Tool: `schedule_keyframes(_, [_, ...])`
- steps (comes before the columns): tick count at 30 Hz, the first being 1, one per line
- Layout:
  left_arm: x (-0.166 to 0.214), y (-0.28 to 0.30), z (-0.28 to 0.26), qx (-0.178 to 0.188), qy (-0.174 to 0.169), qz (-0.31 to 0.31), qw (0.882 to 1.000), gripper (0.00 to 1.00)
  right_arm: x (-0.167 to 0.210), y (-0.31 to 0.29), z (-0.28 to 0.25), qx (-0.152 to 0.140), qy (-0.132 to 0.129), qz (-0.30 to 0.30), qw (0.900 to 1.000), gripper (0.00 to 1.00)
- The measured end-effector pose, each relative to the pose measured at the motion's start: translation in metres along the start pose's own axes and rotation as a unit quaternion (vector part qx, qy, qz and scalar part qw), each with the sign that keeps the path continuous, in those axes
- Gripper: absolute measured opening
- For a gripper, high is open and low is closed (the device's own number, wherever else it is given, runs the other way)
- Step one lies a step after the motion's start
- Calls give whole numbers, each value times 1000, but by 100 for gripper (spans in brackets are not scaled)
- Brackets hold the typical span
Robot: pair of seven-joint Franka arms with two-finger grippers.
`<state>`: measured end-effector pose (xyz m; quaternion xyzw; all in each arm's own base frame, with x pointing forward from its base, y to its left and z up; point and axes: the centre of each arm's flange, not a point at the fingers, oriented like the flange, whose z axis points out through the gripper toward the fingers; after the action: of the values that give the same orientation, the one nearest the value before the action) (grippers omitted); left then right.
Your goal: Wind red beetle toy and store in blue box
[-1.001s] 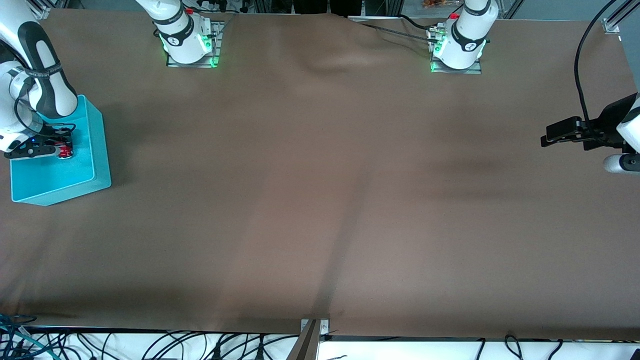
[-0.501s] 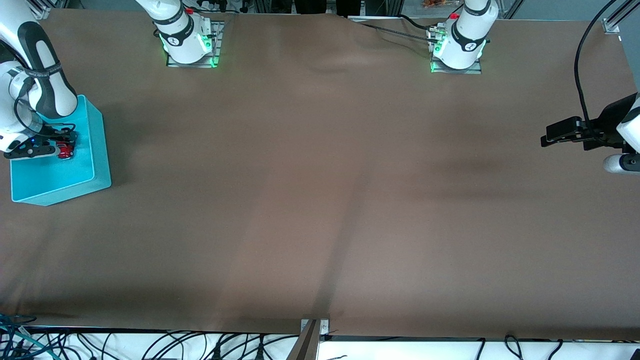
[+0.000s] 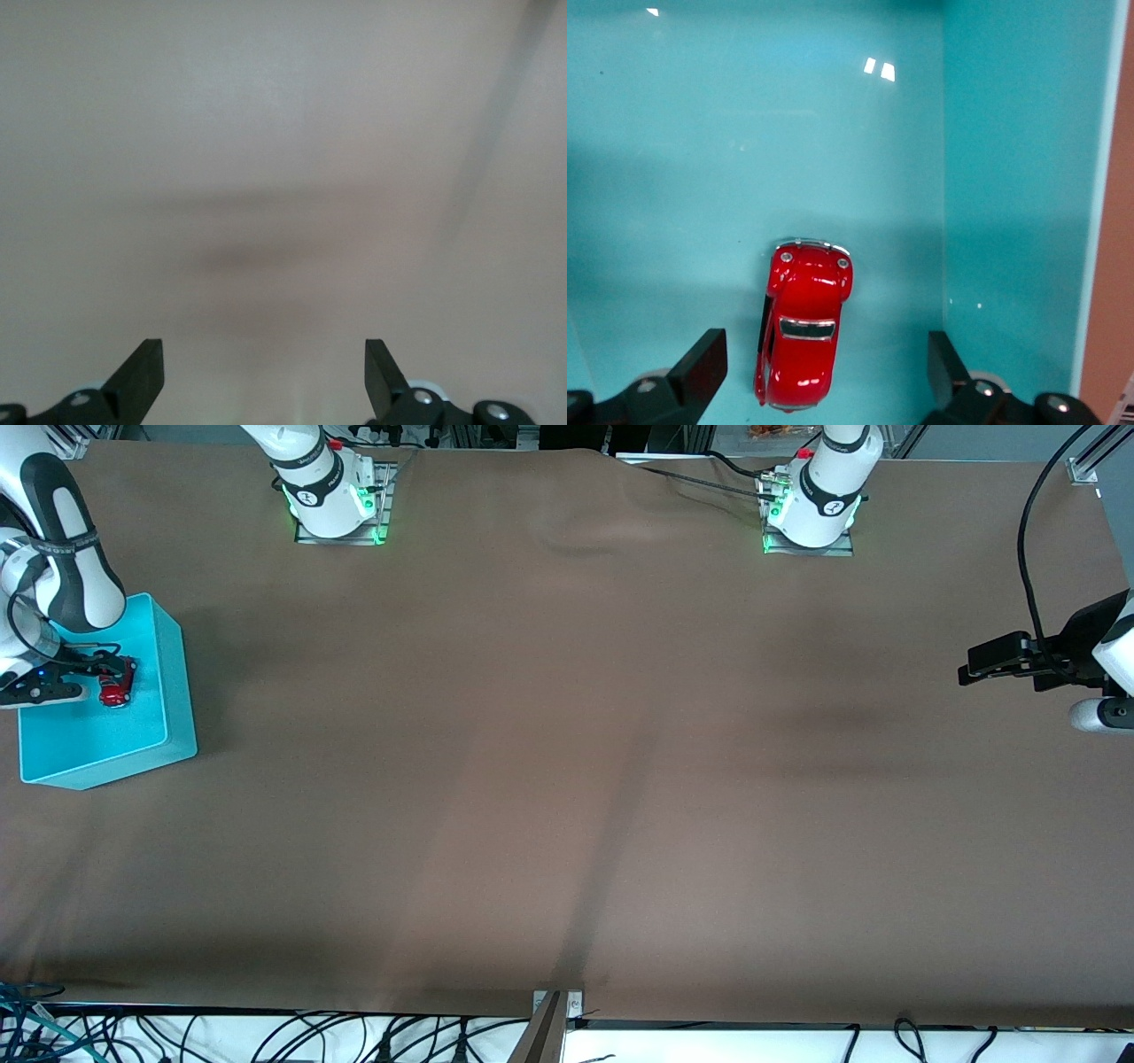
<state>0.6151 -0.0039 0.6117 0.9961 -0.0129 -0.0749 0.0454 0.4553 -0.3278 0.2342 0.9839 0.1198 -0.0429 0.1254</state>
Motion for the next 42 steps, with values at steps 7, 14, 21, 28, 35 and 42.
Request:
schedule_keyframes(7, [0,0,0,0,0,0,1000,100,-1,3,-18,4,3,18,1000,100])
schedule_keyframes(14, [0,0,0,0,0,0,1000,100,6,-4,-46,16,1,50,999,100])
schedule_keyframes(21, [0,1,0,0,0,1,1000,100,23,-25,-89,29,1,77,997,100])
schedule_keyframes(28, [0,2,0,0,0,1,1000,100,18,-30,-120,42,-6,81,996,100])
schedule_keyframes(35, [0,2,0,0,0,2,1000,100,5,-30,-150,54,-10,86,995,100])
schedule_keyframes(42, [0,2,0,0,0,2,1000,100,-8,-31,-185,62,-4,88,994,100])
